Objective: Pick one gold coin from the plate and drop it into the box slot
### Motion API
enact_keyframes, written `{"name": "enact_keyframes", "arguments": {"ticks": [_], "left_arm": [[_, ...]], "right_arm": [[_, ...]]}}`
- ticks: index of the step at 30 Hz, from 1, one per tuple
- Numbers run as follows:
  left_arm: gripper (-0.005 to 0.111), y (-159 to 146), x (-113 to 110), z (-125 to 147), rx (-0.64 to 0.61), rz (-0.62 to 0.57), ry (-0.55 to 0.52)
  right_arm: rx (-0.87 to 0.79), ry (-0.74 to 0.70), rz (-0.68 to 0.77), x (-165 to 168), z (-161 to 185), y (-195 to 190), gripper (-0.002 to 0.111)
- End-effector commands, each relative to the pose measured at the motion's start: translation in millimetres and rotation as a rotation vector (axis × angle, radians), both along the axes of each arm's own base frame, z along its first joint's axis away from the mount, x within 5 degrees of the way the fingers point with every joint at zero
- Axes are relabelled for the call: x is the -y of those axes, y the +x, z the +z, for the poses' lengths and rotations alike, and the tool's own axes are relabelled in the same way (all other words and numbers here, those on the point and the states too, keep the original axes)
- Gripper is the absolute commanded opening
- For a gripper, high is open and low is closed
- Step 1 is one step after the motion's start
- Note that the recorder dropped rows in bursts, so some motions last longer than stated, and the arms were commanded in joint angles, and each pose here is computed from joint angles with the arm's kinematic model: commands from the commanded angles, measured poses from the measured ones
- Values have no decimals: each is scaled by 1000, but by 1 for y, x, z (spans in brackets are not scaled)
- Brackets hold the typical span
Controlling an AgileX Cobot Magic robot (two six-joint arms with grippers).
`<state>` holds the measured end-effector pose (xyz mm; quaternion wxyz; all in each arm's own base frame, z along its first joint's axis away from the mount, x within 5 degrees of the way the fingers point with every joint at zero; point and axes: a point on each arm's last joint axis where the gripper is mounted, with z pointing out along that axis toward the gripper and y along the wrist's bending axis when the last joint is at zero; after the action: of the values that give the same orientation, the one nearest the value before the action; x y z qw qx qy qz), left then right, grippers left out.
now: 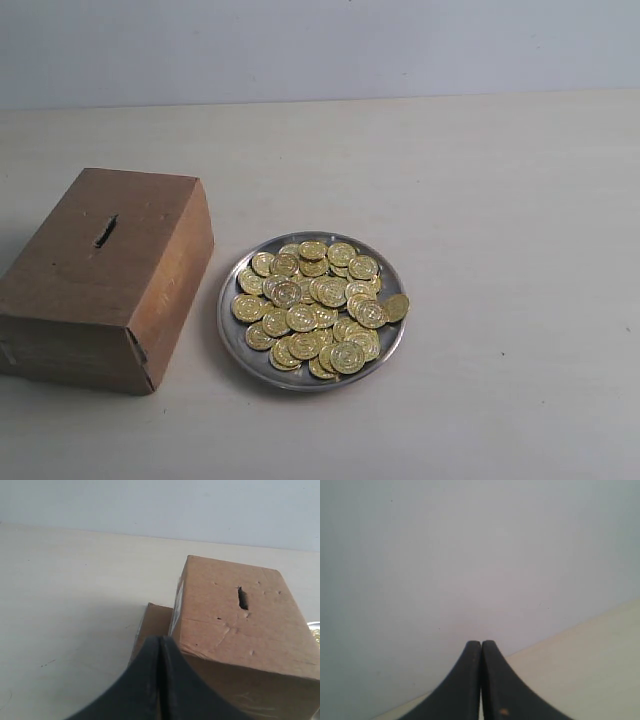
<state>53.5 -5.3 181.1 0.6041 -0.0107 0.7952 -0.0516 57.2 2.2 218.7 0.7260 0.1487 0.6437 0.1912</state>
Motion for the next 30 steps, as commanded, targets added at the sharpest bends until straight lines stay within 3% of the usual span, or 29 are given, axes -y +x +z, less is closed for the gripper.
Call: {"name": "enact_keyframes", "arguments": {"ticks": [1,12,22,30], "left_arm": [[0,0,0,0,3,-1,-2],[0,0,0,0,3,-1,-2],[0,0,0,0,1,-2,-2],[0,0,0,0,1,-2,-2]], "right_arm": [[17,-5,-2,0,0,0,0],[17,-5,-2,0,0,0,0],[-35,-220,-42,2,-6,-1,0],[-285,-256,-79,7,-28,-2,0]]}}
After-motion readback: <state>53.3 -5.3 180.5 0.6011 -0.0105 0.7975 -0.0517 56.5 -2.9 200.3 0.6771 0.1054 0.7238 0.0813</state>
